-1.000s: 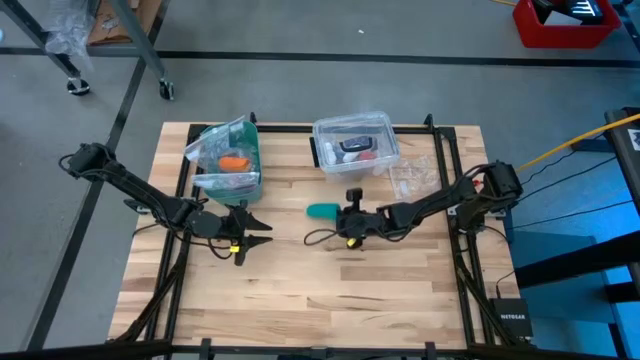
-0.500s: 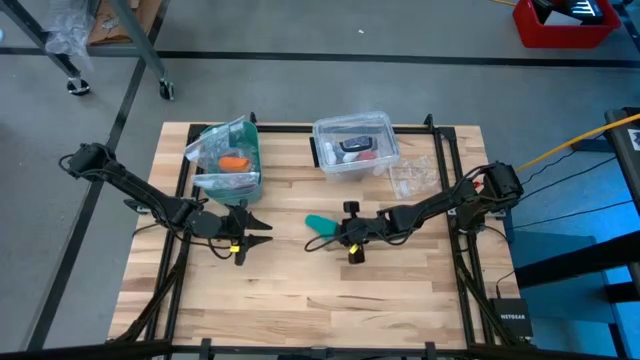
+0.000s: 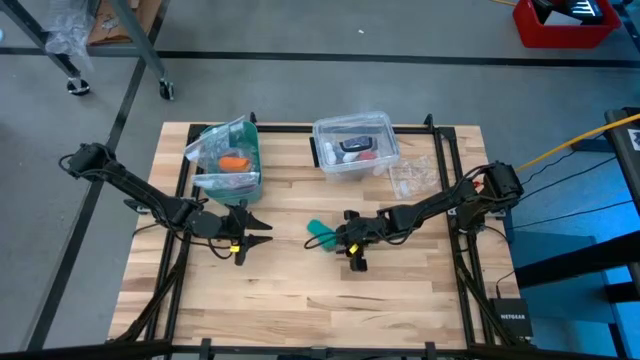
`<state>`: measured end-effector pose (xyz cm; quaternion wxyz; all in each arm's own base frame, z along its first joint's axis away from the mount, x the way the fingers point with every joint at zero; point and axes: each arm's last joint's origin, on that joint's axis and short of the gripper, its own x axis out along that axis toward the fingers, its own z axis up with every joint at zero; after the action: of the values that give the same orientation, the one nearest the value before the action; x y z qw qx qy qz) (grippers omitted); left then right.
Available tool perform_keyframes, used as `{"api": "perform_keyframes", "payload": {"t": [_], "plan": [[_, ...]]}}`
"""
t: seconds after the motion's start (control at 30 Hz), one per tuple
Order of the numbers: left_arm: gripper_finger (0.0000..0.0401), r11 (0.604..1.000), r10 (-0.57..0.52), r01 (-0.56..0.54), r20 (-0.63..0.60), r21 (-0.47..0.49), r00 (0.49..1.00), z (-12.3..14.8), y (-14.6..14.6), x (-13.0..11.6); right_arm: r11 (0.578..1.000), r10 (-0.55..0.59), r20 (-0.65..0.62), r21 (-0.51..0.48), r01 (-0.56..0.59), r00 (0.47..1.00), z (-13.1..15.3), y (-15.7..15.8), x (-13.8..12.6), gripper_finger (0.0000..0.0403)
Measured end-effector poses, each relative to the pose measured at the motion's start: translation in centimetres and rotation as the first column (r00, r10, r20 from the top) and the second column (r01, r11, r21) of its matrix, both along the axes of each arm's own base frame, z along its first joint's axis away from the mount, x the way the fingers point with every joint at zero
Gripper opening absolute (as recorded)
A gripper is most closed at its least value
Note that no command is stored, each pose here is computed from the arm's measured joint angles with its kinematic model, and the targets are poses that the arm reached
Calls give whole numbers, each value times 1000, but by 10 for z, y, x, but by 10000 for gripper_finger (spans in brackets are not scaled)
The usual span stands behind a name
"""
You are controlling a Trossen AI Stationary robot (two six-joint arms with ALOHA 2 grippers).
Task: Roll bandage
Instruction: Roll the green bandage, then open the transparent zip bag
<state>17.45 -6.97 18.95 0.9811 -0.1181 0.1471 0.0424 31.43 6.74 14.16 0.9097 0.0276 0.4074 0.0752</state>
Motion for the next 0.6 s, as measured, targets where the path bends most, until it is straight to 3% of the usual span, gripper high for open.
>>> {"api": "perform_keyframes", "payload": {"t": [0.17,0.6], "plan": [[141,1000,0,0,0,0,1000,0,0,0,992,29,-32,123,-25,999,0,3,-1,134],[141,1000,0,0,0,0,1000,0,0,0,958,-21,-142,282,60,990,-2,5,-5,134]]}}
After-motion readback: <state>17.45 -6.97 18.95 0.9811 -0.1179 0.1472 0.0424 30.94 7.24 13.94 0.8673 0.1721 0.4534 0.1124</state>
